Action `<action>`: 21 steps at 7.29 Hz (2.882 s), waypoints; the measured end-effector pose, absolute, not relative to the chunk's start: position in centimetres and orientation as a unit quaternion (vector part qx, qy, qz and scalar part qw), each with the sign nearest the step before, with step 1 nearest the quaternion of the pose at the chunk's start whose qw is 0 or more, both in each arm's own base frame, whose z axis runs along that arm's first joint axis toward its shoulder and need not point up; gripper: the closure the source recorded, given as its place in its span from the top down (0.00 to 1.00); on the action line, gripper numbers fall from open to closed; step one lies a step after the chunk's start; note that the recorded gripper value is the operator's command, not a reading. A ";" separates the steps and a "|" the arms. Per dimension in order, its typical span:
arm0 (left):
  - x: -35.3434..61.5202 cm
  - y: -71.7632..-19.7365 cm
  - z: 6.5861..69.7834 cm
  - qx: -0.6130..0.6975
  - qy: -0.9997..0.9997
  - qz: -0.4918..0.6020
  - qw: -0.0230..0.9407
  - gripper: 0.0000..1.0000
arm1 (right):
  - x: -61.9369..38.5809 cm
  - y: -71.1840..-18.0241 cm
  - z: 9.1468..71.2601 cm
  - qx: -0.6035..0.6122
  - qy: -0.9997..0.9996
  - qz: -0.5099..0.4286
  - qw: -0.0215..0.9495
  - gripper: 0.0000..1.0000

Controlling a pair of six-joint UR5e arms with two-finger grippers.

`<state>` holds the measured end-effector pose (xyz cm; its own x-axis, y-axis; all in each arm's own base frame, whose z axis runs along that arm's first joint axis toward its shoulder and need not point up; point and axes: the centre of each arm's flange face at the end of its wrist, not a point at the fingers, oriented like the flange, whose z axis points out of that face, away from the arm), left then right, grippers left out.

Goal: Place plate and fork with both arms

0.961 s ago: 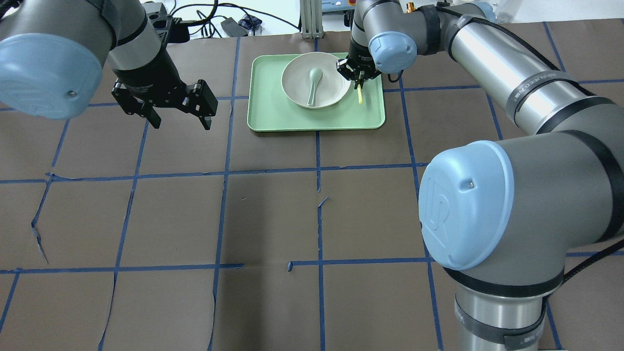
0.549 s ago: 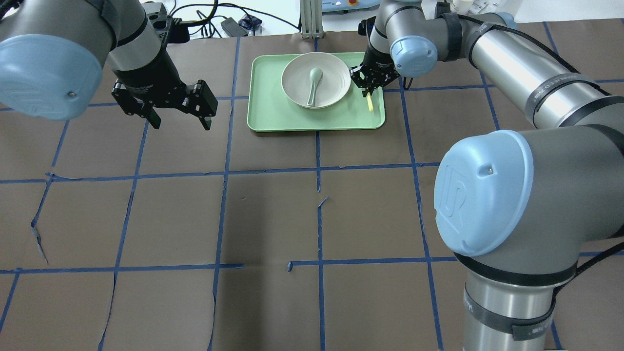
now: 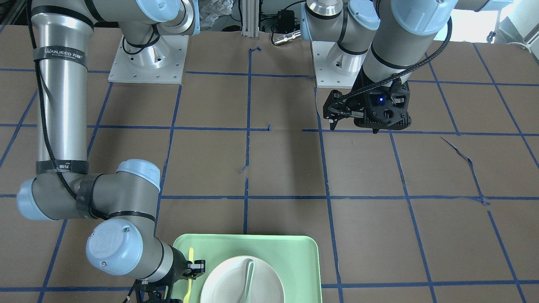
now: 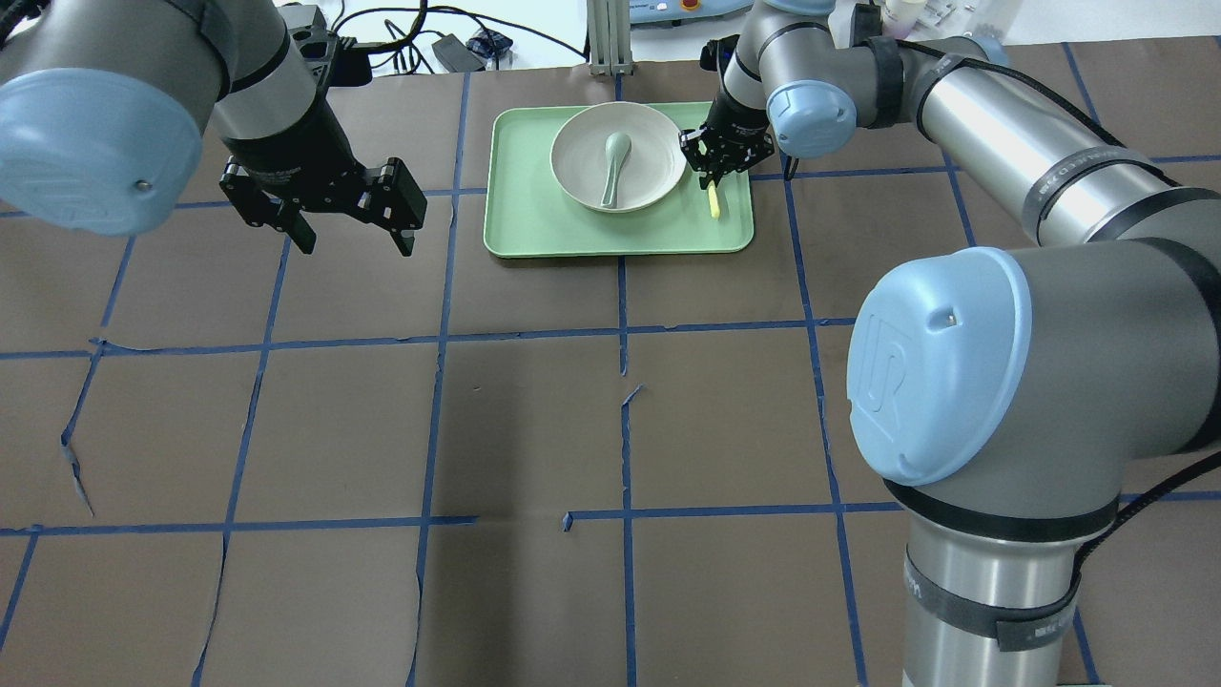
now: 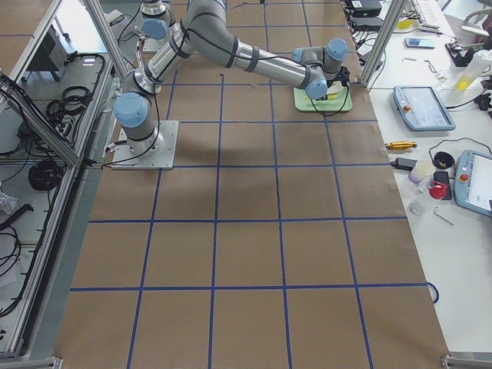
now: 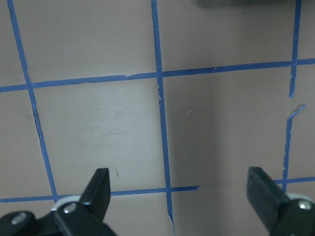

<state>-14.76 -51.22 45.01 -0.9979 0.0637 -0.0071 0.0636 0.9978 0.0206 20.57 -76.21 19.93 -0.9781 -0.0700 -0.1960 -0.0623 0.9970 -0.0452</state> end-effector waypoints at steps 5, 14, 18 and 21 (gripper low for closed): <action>-14.8 -51.2 44.9 0.032 0.999 0.012 0.004 1.00 | 19.5 -75.1 22.5 -0.041 0.997 -0.023 0.058 1.00; -15.0 -50.5 45.1 0.030 0.999 0.010 0.002 1.00 | 12.8 -48.0 48.0 -0.015 0.999 -0.028 -0.019 1.00; -15.0 -50.2 46.0 0.030 1.000 0.001 0.003 1.00 | 13.0 -48.4 49.0 -0.012 1.000 -0.013 -0.017 1.00; -15.1 -49.5 47.7 0.031 0.999 -0.017 0.000 1.00 | 13.1 -48.7 48.7 -0.013 1.000 -0.008 -0.021 1.00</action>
